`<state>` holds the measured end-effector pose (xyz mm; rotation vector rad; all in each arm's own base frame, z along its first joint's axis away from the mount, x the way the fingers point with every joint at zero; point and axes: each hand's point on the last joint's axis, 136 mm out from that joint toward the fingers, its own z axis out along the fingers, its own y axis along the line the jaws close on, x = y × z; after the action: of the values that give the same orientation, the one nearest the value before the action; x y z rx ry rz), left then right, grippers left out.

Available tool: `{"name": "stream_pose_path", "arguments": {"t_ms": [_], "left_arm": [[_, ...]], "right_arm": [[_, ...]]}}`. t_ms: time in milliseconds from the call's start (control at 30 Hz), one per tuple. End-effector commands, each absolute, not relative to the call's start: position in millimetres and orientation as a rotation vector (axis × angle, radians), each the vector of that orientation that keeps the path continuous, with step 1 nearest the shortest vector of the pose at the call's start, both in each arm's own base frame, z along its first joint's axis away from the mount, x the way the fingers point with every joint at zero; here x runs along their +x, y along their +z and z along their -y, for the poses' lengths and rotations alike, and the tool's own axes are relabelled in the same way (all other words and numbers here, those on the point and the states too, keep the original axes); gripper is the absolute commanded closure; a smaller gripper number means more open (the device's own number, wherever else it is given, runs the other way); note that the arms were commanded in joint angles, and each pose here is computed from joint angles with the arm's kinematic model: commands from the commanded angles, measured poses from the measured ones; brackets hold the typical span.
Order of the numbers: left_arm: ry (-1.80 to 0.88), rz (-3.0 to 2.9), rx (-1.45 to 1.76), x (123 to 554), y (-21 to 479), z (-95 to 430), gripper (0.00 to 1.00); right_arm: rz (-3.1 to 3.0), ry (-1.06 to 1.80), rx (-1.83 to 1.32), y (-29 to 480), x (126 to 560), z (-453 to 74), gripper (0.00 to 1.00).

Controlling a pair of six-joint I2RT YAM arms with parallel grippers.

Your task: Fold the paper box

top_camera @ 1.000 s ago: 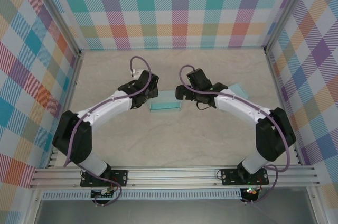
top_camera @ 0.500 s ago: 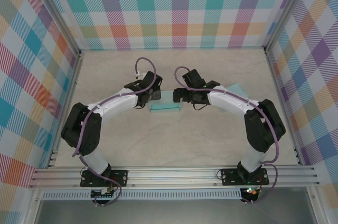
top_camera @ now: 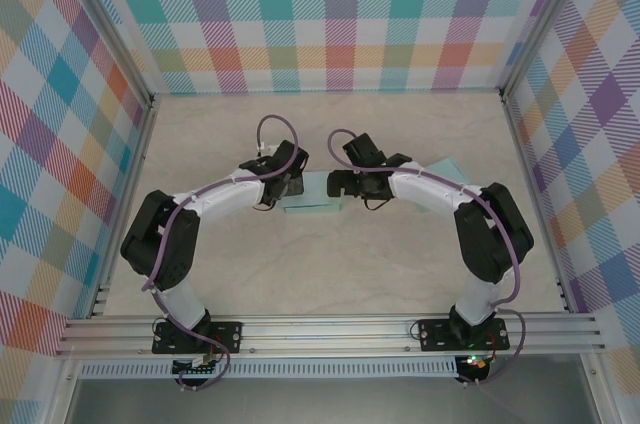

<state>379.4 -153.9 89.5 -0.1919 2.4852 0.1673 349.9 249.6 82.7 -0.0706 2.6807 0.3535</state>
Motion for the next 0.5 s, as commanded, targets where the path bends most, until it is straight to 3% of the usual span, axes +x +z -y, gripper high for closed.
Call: {"name": "stream_pose_path", "arguments": {"t_ms": [0, 467], "left_arm": [[0.197, -2.519, -0.217, 372, 77, 146, 0.0], [0.243, -2.566, -0.225, 361, 53, 139, 0.0]], "right_arm": [[-2.722, 0.333, -0.043, 69, 348, -246, 0.0], [-2.776, 0.296, -0.026, 42, 339, -239, 0.0]]}}
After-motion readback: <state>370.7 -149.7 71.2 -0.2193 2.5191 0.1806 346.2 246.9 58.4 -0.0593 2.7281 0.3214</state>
